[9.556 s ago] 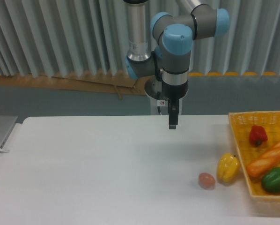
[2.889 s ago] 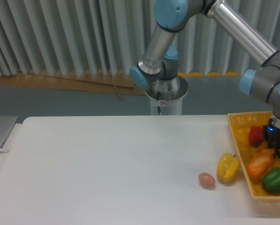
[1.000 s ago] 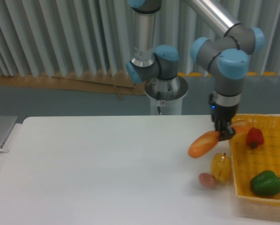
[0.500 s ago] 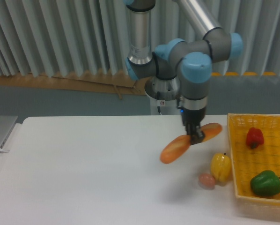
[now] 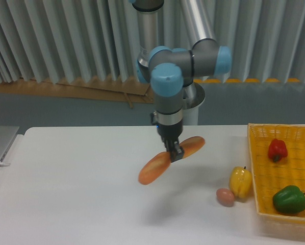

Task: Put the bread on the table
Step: 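Lift the bread loaf out of the basket and carry it over the table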

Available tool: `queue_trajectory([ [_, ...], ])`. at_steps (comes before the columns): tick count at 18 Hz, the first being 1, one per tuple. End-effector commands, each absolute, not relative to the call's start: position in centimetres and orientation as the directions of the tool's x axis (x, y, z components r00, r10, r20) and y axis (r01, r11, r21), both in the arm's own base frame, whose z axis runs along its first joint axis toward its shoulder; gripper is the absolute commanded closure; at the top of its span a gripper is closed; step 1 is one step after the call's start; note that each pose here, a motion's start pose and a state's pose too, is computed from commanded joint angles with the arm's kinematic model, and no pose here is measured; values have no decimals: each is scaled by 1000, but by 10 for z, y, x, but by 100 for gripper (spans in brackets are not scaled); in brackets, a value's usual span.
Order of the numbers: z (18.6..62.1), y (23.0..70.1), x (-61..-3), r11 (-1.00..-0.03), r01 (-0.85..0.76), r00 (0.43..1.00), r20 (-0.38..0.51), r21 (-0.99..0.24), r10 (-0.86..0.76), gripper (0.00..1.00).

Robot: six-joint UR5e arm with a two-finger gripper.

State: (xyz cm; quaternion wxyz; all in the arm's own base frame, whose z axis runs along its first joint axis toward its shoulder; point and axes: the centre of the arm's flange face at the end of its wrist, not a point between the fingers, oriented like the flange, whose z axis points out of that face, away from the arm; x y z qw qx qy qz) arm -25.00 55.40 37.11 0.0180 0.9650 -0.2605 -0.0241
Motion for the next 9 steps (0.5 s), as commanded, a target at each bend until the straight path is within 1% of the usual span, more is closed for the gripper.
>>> queue_trajectory([
  [3, 353, 575, -231, -869, -480, 866, -93, 118, -491, 64],
  [9, 332, 593, -218, -885, -450, 881, -106, 117, -462, 64],
])
